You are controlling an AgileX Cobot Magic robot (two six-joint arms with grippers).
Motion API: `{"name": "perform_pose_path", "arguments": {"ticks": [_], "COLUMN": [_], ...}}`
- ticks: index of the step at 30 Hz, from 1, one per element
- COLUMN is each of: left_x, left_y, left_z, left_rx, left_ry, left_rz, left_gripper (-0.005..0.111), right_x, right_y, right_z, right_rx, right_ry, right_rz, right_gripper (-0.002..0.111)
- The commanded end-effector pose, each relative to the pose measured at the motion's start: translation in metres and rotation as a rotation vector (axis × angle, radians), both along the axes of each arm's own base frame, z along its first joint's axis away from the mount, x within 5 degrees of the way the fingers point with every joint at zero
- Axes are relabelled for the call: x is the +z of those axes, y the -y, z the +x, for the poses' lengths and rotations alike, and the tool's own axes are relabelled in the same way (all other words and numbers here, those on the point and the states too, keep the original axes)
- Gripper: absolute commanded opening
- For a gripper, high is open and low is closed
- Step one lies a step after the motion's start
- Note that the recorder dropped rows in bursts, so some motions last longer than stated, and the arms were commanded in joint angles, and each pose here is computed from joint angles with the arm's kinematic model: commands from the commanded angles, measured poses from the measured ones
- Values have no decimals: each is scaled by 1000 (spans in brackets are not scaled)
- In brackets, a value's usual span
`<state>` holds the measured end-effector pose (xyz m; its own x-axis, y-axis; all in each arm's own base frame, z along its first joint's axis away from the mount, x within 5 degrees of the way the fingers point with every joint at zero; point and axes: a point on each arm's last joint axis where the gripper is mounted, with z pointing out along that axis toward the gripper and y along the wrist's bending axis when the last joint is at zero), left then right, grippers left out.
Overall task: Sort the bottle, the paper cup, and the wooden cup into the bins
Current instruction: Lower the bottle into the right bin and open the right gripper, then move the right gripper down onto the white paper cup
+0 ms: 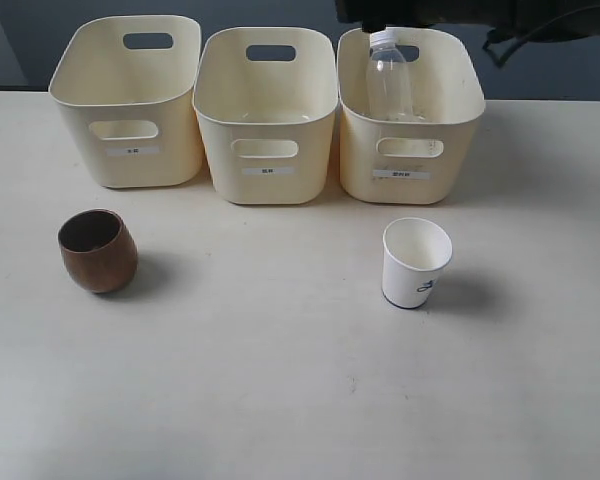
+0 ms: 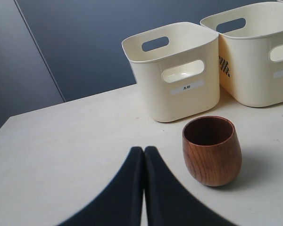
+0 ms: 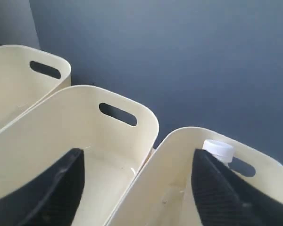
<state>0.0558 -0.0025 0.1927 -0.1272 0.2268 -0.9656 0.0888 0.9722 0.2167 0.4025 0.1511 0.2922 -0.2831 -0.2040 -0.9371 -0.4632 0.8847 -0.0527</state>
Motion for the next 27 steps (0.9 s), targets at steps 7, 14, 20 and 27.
{"name": "perform_pose_path", "arguments": {"ticks": [7,14,20,27], "left_x": [0,0,0,0], "left_y": [0,0,0,0], "left_z": [0,0,0,0], "left_rx": [3,3,3,3], "left_ry": [8,8,8,8], "left_rz": [0,0,0,0], "left_gripper": [0,0,0,0], "right_x": [60,68,66,56], "right_y": [7,19,31,29], "right_z": [-71,-111,-131,-148], "right_rx": [188,256,238,342], "right_ry": [106,-86,-239,-428], "right_rz": [13,-124,-219,-248], "right_gripper": [58,58,58,58]}}
